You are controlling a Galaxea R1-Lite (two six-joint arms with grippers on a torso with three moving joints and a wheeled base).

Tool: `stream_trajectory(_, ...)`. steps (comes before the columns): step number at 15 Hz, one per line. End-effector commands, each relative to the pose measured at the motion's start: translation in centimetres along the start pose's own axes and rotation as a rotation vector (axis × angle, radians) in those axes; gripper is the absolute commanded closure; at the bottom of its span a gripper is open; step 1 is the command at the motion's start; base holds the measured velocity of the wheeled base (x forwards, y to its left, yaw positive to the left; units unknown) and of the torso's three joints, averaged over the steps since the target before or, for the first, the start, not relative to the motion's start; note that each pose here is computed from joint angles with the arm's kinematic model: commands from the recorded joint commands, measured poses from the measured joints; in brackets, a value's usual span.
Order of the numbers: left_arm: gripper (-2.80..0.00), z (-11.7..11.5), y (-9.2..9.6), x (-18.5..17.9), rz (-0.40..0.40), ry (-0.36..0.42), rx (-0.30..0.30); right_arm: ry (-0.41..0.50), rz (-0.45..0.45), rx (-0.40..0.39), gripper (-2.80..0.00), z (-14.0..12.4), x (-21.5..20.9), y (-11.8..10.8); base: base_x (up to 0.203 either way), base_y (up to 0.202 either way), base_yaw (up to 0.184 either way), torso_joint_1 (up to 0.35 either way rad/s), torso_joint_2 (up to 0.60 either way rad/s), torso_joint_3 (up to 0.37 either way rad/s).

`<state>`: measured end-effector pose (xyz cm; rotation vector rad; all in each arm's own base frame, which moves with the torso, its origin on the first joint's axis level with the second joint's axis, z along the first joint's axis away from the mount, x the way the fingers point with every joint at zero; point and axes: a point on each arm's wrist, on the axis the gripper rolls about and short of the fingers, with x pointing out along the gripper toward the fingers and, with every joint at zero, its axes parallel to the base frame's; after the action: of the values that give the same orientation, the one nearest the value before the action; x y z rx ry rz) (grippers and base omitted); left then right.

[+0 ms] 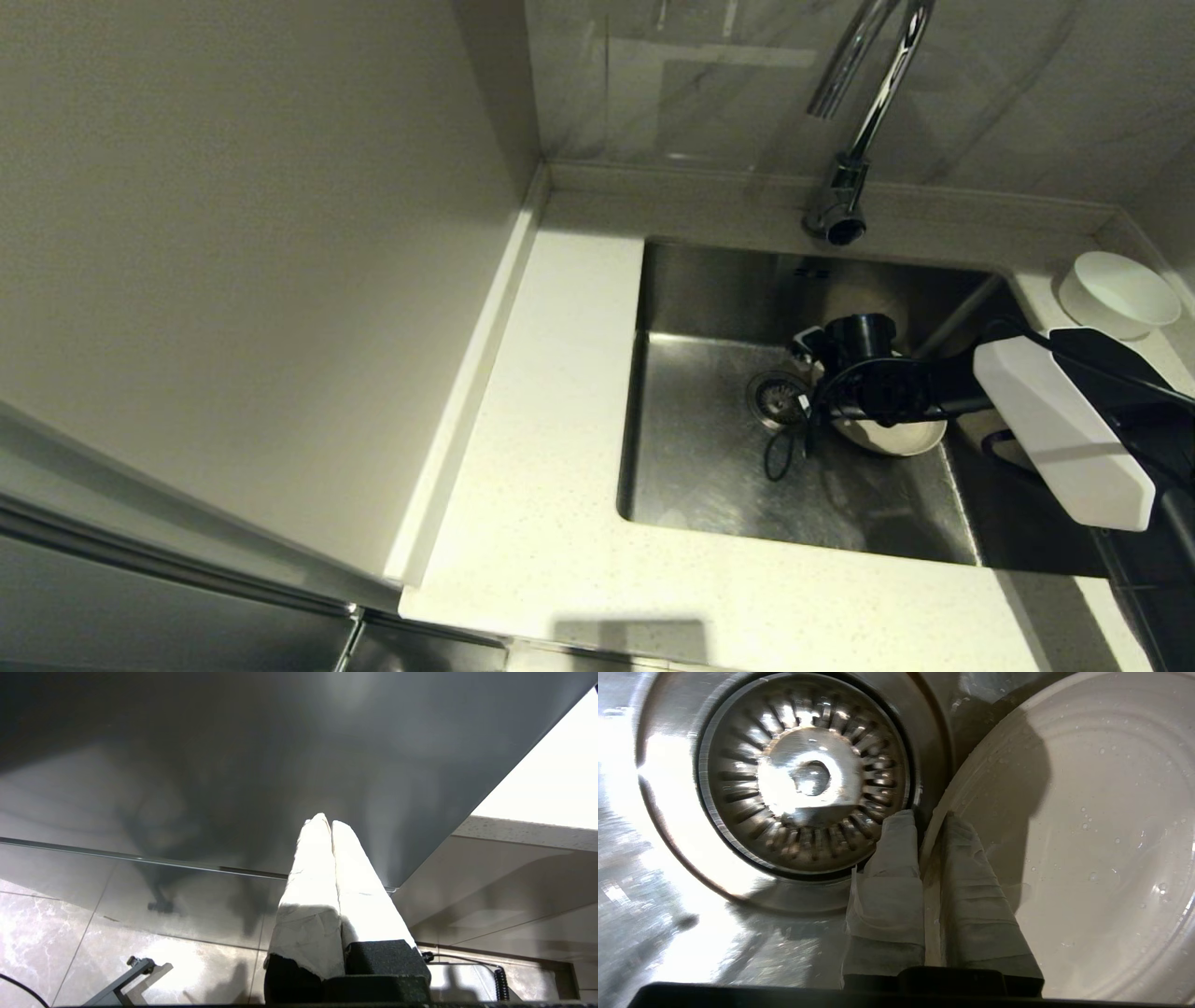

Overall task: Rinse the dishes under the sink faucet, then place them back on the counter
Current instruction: Put a plate back to the table from the sink

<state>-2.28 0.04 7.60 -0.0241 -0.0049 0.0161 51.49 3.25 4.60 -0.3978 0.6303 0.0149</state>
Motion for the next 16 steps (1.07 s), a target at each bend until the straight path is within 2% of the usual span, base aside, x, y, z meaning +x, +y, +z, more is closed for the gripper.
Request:
stream_trajectory(1,0.00,0.0,0.0,0.0,0.001,-0.001,-0.001,-0.011,-0.012,-0.001,0.00,0.4,-0.3,-0.2,0.000,0.000,0.000,0.000,0.00,0.000)
stream_trajectory(7,0.00,0.0,0.0,0.0,0.001,-0.001,-0.001,-0.050,0.003,0.003,0.00,2.2,-3.4,-1.0,0.000,0.000,0.000,0.000,0.00,0.000)
stream_trajectory(16,0.00,0.0,0.0,0.0,0.001,-0.001,-0.001,-0.088,0.065,-0.019,0.00,3.7,-12.4,-0.6,0.000,0.000,0.000,0.000,0.00,0.000)
